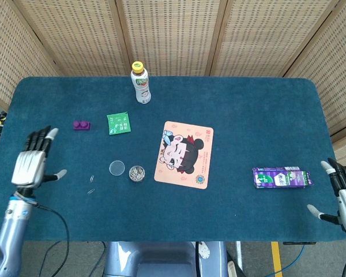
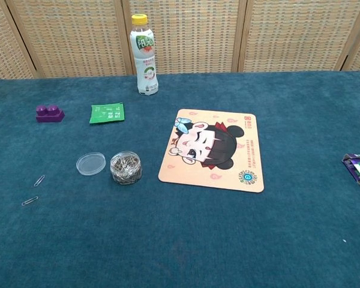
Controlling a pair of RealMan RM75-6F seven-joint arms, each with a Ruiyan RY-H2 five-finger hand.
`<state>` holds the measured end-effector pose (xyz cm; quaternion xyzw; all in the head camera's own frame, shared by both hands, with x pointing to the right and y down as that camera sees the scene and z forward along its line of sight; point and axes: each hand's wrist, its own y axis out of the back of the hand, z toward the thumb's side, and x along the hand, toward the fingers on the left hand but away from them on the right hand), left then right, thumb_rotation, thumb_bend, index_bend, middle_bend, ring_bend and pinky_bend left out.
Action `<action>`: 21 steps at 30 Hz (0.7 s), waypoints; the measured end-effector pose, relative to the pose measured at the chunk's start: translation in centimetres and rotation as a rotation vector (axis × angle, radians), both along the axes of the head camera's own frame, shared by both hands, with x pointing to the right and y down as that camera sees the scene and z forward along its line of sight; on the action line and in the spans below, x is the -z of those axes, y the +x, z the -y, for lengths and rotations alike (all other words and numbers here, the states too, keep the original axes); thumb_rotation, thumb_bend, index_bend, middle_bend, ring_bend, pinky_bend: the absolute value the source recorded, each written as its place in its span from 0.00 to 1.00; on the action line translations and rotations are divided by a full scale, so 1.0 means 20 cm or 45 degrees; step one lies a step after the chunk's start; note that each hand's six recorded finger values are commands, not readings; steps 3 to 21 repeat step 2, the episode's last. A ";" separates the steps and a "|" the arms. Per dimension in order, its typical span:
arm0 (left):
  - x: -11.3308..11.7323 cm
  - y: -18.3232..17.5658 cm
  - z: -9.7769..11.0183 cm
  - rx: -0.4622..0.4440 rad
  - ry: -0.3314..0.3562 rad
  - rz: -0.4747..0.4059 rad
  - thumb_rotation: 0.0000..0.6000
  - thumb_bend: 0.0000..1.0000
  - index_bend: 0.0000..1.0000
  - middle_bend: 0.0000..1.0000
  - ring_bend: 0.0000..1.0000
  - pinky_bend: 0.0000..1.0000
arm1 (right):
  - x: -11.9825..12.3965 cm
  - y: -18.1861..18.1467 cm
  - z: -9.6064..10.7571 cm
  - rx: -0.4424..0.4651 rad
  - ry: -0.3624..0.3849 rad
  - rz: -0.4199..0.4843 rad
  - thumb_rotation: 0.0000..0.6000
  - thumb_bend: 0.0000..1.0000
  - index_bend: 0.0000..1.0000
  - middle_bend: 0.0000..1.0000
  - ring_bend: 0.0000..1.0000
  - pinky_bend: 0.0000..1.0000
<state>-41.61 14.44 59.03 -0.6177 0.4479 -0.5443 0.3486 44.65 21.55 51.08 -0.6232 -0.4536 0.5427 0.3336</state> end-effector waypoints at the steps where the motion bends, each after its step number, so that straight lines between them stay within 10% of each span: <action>1: 0.04 -0.07 -0.04 0.045 0.008 0.011 1.00 0.00 0.00 0.00 0.00 0.00 | 0.00 0.00 0.00 0.003 0.000 -0.001 1.00 0.00 0.01 0.00 0.00 0.00; 21: 0.07 -0.13 -0.09 0.086 0.014 0.023 1.00 0.00 0.00 0.00 0.00 0.00 | 0.00 -0.01 0.00 0.006 0.001 -0.003 1.00 0.00 0.01 0.00 0.00 0.00</action>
